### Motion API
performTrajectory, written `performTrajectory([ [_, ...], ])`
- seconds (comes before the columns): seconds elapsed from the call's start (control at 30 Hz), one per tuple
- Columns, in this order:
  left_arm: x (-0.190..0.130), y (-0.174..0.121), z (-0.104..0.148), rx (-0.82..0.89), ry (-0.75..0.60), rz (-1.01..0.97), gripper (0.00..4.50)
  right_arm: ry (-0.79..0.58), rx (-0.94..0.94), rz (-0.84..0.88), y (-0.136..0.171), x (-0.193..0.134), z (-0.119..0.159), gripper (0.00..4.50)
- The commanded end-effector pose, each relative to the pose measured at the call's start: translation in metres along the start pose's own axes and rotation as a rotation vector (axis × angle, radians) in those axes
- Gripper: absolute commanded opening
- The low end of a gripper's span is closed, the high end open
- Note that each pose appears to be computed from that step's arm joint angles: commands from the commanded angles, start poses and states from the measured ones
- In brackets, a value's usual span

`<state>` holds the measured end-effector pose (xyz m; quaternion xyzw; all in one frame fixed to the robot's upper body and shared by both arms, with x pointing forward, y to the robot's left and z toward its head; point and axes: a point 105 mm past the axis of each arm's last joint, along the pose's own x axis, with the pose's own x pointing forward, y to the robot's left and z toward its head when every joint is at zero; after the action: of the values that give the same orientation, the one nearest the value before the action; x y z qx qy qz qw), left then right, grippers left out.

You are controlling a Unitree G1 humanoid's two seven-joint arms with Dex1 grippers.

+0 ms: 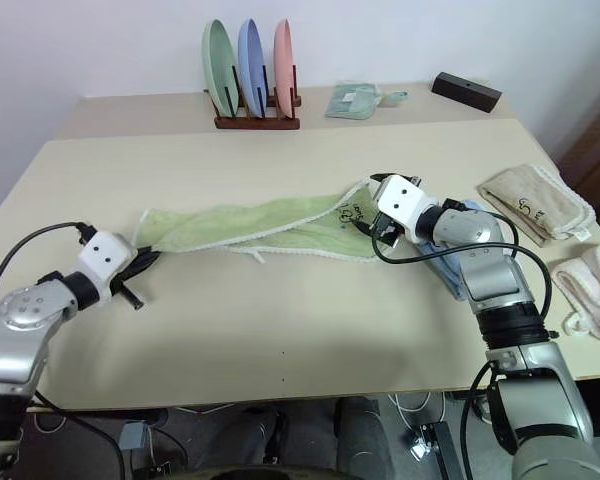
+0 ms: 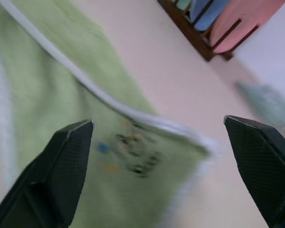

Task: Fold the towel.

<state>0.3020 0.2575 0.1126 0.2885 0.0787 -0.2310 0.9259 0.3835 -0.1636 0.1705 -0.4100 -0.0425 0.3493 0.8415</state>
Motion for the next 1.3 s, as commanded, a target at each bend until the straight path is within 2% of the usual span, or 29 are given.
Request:
performTrajectory([
  [0.03, -0.019, 0.003, 0.011, 0.003, -0.020, 0.024, 0.04, 0.032, -0.249, 0.018, -0.008, 0.012, 0.001, 4.50],
  [0.17, -0.028, -0.004, 0.004, -0.014, 0.014, 0.028, 0.04, 0.056, -0.429, 0.064, -0.008, 0.028, -0.005, 4.50],
  [0.4, -0.026, -0.012, -0.002, -0.028, 0.027, 0.017, 0.04, 0.049, -0.749, 0.088, -0.007, 0.067, 0.008, 4.50],
  [0.63, -0.023, -0.017, -0.004, -0.039, 0.014, 0.004, 0.04, 0.097, -0.861, 0.062, -0.004, 0.091, 0.008, 4.50],
  [0.93, -0.031, -0.022, -0.012, -0.056, 0.030, 0.016, 0.00, 0.162, -0.880, -0.015, -0.022, 0.084, -0.001, 0.02],
  [1.3, -0.037, 0.009, -0.001, -0.103, -0.020, 0.108, 0.00, 0.000, -0.748, 0.024, -0.044, 0.036, 0.016, 0.02],
])
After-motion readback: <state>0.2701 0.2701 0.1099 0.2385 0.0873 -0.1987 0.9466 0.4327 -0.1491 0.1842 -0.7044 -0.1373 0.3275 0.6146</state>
